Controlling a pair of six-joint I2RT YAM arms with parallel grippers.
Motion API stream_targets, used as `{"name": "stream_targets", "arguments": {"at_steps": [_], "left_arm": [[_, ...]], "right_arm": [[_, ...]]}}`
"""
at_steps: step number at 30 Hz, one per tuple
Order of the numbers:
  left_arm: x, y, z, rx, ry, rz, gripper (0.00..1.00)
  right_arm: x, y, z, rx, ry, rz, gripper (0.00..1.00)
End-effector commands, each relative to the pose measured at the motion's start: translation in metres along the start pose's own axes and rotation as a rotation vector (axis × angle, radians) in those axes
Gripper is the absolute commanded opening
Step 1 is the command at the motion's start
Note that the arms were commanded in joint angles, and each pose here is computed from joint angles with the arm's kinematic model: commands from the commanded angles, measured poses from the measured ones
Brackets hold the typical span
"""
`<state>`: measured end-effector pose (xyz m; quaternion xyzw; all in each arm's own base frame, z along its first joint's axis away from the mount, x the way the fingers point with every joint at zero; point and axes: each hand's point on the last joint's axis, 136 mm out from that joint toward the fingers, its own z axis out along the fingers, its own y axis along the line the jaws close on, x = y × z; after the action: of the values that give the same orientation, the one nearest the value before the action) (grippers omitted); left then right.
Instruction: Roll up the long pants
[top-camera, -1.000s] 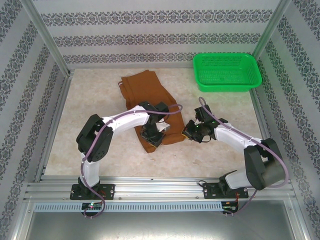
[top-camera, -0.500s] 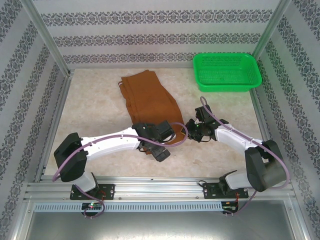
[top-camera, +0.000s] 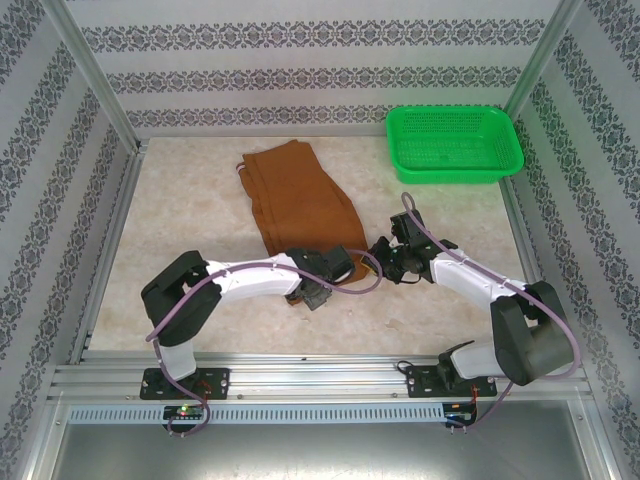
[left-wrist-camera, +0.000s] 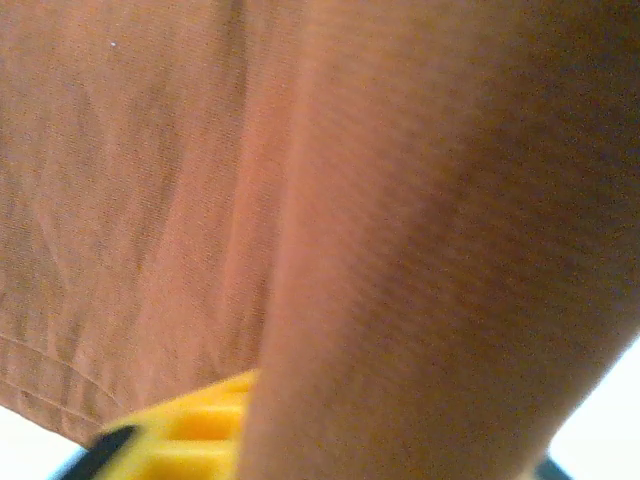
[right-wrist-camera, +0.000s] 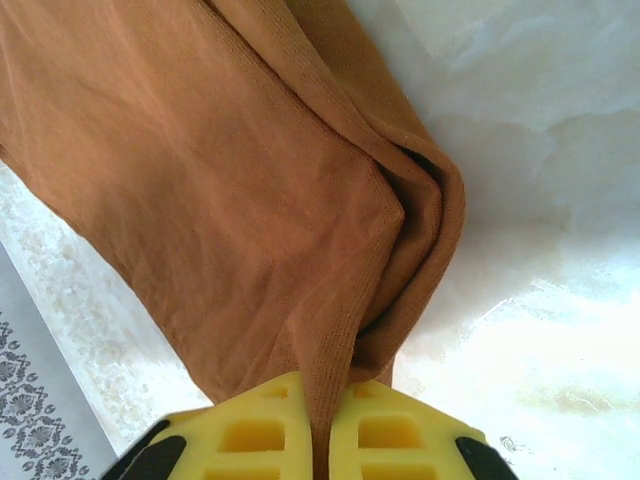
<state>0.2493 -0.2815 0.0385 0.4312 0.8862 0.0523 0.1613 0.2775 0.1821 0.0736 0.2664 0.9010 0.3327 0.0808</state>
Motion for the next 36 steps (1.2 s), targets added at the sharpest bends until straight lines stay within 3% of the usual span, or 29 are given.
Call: {"name": "stream_targets", "arguments": {"at_steps": [1,5,8,10,18,24,36], "left_arm": [[-0.018,0.0,-0.02,0.072,-0.068,0.003,0.0],[-0.028,-0.016,-0.038,0.214,-0.044,0.025,0.0],[-0.038,-0.017,-0.04,0.326,-0.025,-0.005,0.0],[-0.044,-0.017,-0.039,0.452,-0.013,-0.052,0.0],[-0.054,0.002,-0.022,0.753,0.063,-0.238,0.0],[-0.051,0.02,0.014,0.758,0.113,-0.322,0.0],[-0.052,0.017,0.035,0.864,0.119,-0.376,0.04]], "right_arm": [[-0.002,0.01,-0.003,-0.026,-0.012,-0.023,0.0],[-0.02,0.012,-0.004,0.03,-0.052,-0.077,0.0],[-0.041,0.027,-0.008,0.049,-0.114,-0.148,0.49],[-0.052,0.033,-0.013,0.062,-0.142,-0.173,0.7],[-0.061,0.035,-0.033,0.078,-0.168,-0.179,0.74],[-0.058,0.035,-0.043,0.078,-0.177,-0.201,0.75],[-0.053,0.02,0.01,0.109,-0.035,-0.194,0.81]]}}
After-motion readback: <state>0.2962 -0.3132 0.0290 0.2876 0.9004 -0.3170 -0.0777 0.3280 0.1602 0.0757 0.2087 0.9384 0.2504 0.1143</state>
